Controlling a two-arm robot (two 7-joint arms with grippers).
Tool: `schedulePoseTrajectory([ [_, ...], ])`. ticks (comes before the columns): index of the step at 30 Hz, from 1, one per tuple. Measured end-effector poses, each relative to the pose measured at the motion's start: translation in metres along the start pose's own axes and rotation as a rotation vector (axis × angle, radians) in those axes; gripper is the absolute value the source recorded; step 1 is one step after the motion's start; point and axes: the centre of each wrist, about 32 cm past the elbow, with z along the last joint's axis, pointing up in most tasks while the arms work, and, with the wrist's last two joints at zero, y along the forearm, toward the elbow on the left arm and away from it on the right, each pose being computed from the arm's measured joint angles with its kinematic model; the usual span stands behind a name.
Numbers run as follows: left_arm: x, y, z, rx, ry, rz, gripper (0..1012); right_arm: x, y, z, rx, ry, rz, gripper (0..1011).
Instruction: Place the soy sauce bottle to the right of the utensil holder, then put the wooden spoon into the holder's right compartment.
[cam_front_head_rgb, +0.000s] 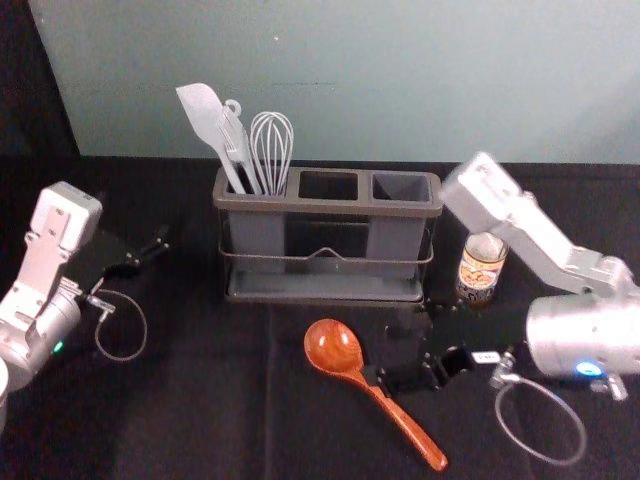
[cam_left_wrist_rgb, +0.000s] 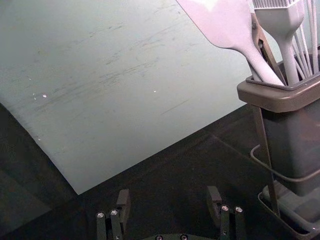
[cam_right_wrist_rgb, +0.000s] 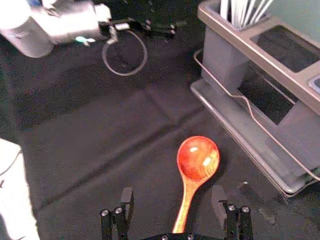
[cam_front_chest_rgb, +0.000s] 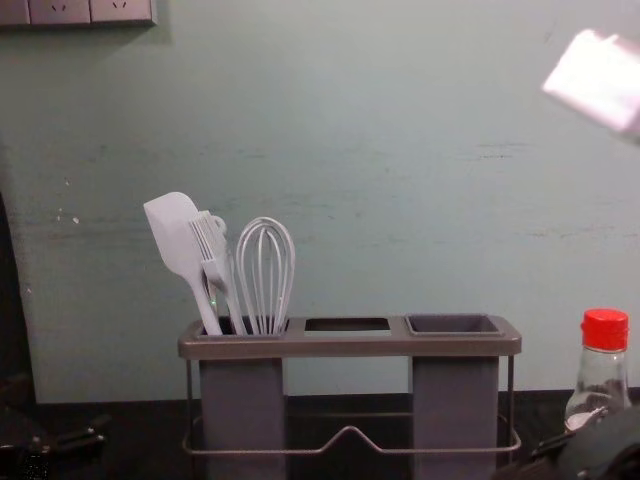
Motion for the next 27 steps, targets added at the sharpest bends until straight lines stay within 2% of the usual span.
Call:
schedulePoseTrajectory([
  [8, 0.0, 0.0, 0.0, 0.0, 0.0, 0.0, 1005, -0.001, 0.031, 0.01, -0.088, 0.007, -0.036, 1002],
  [16, 0.0, 0.0, 0.0, 0.0, 0.0, 0.0, 1005, -0.003, 0.057, 0.015, -0.143, 0.027, -0.07, 1002],
  [27, 0.0, 0.0, 0.0, 0.0, 0.0, 0.0, 1005, -0.004, 0.083, 0.016, -0.179, 0.033, -0.093, 1002],
])
